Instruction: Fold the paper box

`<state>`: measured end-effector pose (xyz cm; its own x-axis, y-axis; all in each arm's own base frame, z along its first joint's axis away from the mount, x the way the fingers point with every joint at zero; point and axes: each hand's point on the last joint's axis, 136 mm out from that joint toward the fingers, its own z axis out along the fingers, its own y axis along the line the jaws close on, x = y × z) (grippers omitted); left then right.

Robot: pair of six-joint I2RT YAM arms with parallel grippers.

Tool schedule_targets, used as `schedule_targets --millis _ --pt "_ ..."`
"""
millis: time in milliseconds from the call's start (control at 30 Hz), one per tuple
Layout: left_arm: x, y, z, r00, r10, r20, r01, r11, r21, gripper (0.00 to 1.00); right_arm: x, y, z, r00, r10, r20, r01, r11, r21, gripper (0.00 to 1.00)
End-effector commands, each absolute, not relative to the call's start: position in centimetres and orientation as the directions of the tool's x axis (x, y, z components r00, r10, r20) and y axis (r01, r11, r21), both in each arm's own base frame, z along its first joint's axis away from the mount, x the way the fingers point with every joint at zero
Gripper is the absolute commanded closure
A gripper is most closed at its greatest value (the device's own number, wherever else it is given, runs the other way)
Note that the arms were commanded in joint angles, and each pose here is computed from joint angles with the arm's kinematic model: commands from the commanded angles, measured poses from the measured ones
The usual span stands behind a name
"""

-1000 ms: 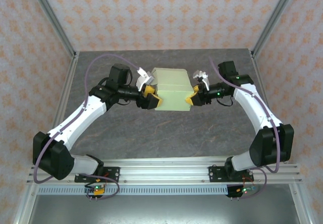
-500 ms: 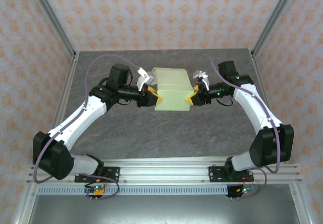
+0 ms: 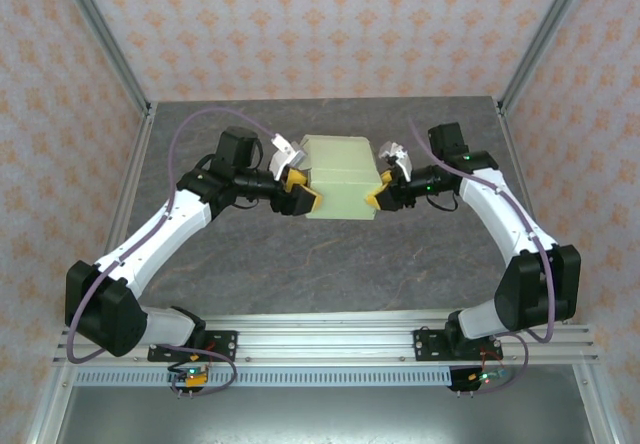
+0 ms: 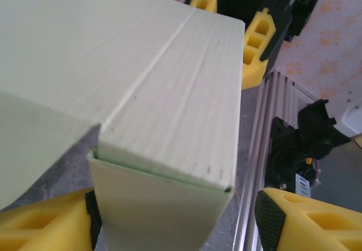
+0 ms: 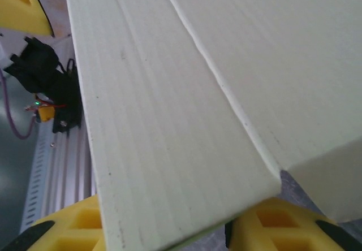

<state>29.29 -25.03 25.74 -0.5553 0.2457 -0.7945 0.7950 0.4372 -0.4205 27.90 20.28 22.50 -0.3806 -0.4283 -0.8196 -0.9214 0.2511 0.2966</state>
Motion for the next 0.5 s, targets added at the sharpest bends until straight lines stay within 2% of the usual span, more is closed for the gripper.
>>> schedule_targets --millis 0,133,267,467 --pt "31.9 -22.4 26.7 -0.581 0.139 -0.802 0.713 0.563 -0.419 0.25 29.7 20.3 20.6 -0.308 -0.526 -0.793 -0.933 0.332 0.142 0.6" --pt "34.2 -18.8 26.7 -0.604 -0.024 -0.797 0.581 0.671 -0.461 0.22 31.7 20.5 18.7 -0.275 -0.611 -0.742 -0.919 0.393 0.017 0.6" --pt "35.3 -15.7 25.6 -0.612 -0.081 -0.787 0.447 0.785 -0.428 0.21 34.2 20.3 17.9 -0.272 -0.654 -0.706 -0.869 0.483 -0.113 0.61" --pt "36.2 -12.0 23.4 -0.63 -0.192 -0.752 0.23 0.879 -0.417 0.21 37.4 18.3 16.7 -0.299 -0.746 -0.595 -0.637 0.62 -0.458 0.6"
